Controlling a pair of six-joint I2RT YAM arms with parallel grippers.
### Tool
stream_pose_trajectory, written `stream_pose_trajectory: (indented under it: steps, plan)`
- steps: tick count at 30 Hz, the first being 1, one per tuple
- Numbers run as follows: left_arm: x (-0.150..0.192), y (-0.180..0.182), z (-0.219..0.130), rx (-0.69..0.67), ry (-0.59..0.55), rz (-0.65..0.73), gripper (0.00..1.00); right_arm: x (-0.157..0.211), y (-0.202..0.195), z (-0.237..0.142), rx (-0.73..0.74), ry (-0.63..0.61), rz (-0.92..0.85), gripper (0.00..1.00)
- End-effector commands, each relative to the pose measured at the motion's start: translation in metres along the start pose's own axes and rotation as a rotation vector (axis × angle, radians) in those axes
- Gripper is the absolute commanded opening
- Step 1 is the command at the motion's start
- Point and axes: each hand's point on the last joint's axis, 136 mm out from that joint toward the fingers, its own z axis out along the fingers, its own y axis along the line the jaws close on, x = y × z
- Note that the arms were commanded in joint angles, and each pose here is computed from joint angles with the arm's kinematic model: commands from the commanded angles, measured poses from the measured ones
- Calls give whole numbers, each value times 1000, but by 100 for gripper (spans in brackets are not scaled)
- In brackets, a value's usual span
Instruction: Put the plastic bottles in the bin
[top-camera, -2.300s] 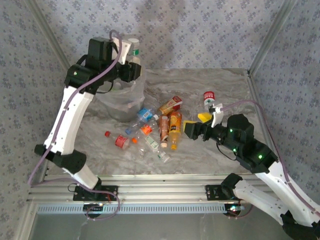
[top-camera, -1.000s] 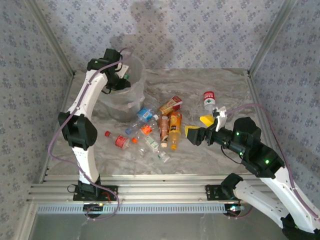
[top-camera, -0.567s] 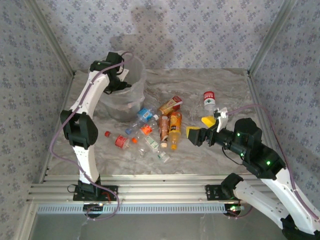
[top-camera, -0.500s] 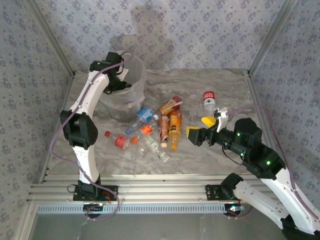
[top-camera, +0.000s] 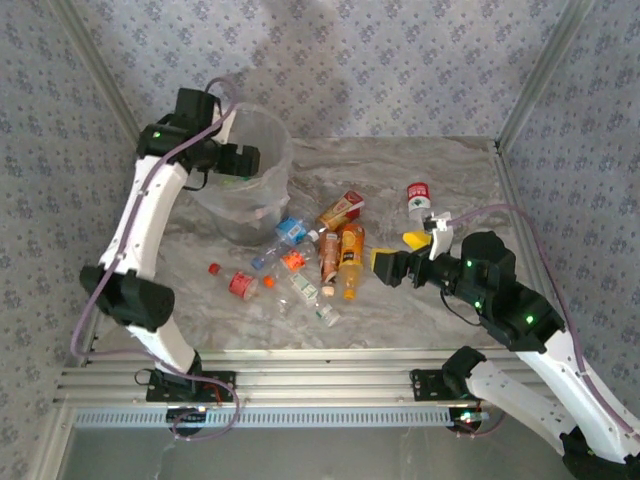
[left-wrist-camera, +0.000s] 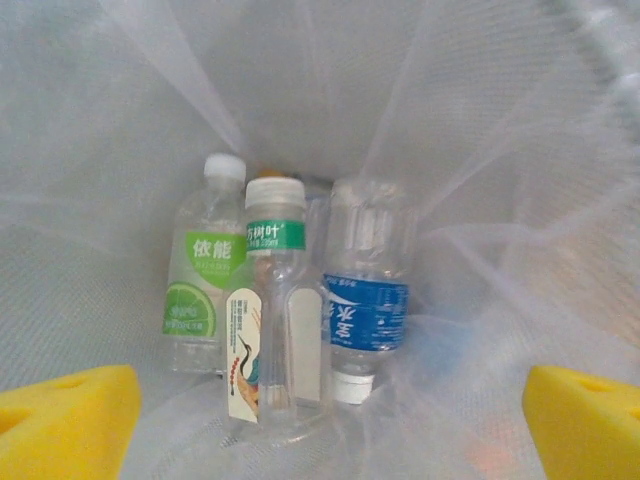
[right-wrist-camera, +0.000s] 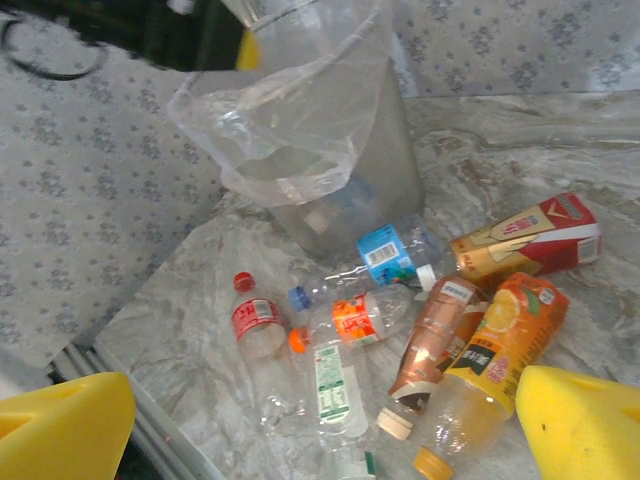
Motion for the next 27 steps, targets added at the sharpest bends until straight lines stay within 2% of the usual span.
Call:
stream_pose_trajectory:
  steps: [1,5,12,20,27]
  plan:
    - [-14,-12,-37,74,-143,-38,100,9,-21,4,99,16,47,100]
    - [-12,-33,-64,196,-237,-23,100,25,-31,14,136,66,76,100]
    - [18,-105,-102,638,-318,45,100,62,-44,40,179,183,145,98]
    - [64,-143,-92,854,-275,98,100,120,-24,69,112,364,52,76]
    - [87,-167,-104,992,-260,170,100,162,-9,83,85,484,-32,70]
